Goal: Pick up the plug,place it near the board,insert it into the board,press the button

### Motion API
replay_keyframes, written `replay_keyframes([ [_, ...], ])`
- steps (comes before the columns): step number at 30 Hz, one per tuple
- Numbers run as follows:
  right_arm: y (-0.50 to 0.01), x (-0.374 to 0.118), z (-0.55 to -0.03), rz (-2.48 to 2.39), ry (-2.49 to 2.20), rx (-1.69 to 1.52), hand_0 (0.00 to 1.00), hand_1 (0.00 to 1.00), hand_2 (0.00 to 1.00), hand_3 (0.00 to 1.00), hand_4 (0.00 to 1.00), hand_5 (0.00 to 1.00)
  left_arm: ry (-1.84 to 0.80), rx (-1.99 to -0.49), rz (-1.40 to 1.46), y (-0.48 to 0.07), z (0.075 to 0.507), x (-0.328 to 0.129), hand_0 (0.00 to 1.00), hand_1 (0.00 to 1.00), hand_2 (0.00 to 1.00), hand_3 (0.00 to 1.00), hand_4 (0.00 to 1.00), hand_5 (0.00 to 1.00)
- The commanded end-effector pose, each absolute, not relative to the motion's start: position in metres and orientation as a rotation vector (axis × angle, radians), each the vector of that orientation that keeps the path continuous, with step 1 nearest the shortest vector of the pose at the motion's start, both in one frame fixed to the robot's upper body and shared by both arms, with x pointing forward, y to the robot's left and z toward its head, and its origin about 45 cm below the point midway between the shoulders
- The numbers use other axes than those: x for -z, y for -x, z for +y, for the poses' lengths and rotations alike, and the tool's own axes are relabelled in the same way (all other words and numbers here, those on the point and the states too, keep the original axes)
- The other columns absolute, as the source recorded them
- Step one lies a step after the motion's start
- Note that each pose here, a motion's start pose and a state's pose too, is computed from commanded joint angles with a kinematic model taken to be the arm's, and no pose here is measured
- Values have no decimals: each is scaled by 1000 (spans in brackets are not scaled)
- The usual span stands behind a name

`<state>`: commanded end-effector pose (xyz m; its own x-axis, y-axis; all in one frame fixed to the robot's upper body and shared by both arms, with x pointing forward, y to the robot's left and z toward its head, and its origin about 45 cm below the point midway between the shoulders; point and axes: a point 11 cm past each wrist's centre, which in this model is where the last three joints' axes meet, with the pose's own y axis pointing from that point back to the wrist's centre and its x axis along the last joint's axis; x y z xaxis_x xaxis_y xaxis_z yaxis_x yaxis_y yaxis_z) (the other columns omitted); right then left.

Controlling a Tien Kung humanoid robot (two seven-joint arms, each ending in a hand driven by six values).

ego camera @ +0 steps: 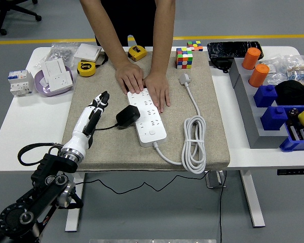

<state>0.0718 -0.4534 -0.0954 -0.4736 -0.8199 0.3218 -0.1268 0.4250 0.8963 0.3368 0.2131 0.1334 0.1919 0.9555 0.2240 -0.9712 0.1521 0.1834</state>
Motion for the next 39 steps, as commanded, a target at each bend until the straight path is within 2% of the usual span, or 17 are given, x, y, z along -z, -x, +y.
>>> replay_keyframes([
  [13, -72, 95, -455, -1881, -798, 1090, 775, 782, 776, 847, 998, 998, -565, -1198, -358, -333, 195, -120, 998, 998, 996, 959, 998, 998],
  [39, -77, 93, -457, -1860, -811, 1057, 773, 774, 772, 843, 998, 998, -683, -993, -669, -353, 155, -136, 998, 998, 973, 947, 998, 998],
])
